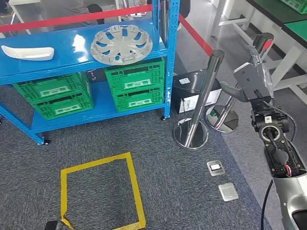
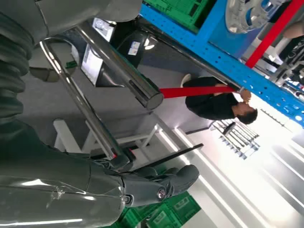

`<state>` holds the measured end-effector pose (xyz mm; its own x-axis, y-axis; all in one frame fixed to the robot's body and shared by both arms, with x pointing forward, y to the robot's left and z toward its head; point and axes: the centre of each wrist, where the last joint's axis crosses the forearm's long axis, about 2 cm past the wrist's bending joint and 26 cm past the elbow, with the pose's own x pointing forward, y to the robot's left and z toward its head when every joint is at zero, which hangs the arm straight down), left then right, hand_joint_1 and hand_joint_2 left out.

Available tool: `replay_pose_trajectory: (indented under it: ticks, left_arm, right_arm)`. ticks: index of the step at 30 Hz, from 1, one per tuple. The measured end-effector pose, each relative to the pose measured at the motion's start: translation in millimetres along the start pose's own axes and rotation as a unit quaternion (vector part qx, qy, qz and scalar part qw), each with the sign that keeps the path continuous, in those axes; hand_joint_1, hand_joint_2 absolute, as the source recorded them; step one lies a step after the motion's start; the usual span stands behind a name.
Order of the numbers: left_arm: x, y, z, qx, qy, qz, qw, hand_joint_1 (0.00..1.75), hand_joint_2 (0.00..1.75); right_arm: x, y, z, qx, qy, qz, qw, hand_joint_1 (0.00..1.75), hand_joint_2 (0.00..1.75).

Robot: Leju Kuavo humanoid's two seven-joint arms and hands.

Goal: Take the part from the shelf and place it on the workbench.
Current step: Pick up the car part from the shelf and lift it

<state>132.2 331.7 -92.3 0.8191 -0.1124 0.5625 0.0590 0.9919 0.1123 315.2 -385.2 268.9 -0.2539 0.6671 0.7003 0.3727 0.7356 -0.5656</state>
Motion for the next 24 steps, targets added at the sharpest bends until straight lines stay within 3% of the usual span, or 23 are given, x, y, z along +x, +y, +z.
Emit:
replay_pose_trajectory:
  ticks: [12,24]
  left_arm:
    - [11,-9,-3,-0.027,0.003,-0.016,1.0,0.0,0.0]
    - [15,-11,-4,-0.043,0.008,-0.011,0.999,0.0,0.0]
  right_arm:
    - [3,6,-10,0.007,-0.008,0.029,1.0,0.0,1.75]
    - [7,27,-23,0.019,-0.016,0.019,1.0,0.0,1.75]
